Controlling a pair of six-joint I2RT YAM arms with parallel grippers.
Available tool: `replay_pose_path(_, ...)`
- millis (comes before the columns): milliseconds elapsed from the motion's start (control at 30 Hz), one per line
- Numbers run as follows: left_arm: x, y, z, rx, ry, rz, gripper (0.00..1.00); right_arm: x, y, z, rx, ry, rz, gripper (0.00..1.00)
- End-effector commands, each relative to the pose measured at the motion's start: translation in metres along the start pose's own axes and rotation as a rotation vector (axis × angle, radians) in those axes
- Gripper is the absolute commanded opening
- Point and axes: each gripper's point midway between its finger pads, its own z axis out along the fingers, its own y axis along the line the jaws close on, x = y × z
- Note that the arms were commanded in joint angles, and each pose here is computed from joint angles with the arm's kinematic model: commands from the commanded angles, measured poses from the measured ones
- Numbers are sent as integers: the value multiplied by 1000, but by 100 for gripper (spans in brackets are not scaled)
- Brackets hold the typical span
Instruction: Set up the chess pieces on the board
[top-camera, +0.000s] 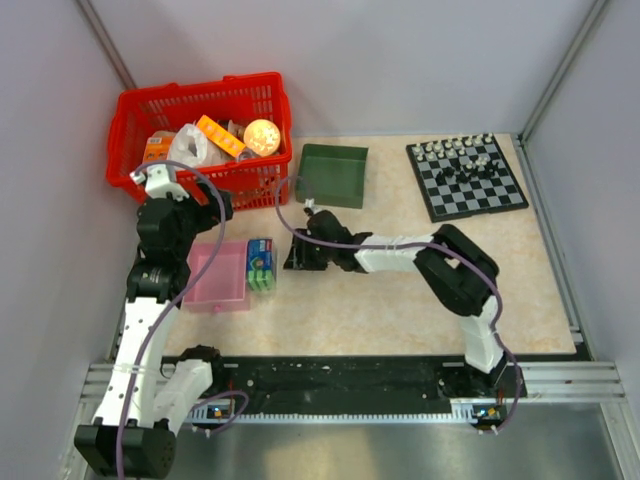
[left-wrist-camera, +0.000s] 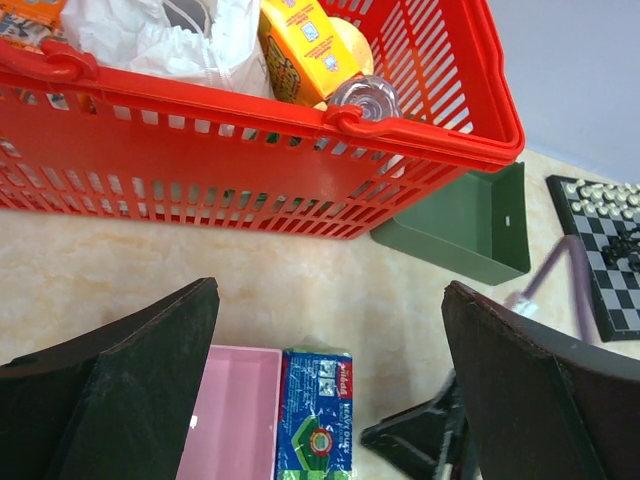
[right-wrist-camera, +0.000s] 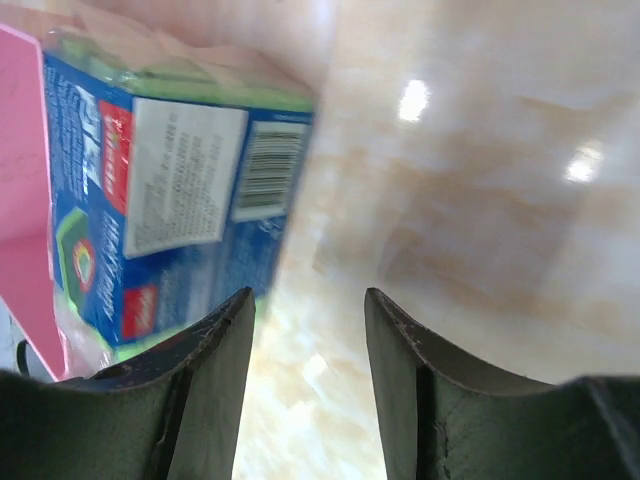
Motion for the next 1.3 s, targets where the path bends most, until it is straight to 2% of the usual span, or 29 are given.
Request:
replay_pose_path(0, -17, -22, -2, 102, -36, -3, 99, -84, 1, -77, 17, -254, -30, 49)
replay_pose_path(233, -8, -67, 10, 227, -8, 7, 99, -154, -74, -219, 279, -517, -85, 57)
replay_pose_path(333, 4, -99, 23, 256, 19, 50, 99, -176, -117, -277, 374, -620, -33, 60)
replay_pose_path(433, 12, -137, 36, 338, 34, 39, 98, -196, -154, -326, 472, -717, 5, 70)
replay_pose_path(600, 32, -199, 71, 456, 57, 10, 93, -224, -218, -381, 598, -785, 143, 70)
replay_pose_path(700, 66, -238, 98, 548, 162, -21, 88, -236, -263, -401, 691, -784, 242, 72)
replay_pose_path(900, 113, -305, 140, 635, 256, -12, 86, -262, -325, -438, 767, -860, 361, 70)
replay_pose_path(1033, 152, -336, 166, 662, 312, -10, 84, -268, -371, -442, 809, -856, 419, 61)
replay_pose_path(1133, 179, -359, 177, 703, 352, -23, 78, -270, -405, -448, 806, -881, 473, 52)
replay_pose_path(1267, 205, -380, 185, 730, 372, -20, 74, -270, -439, -443, 791, -856, 528, 46)
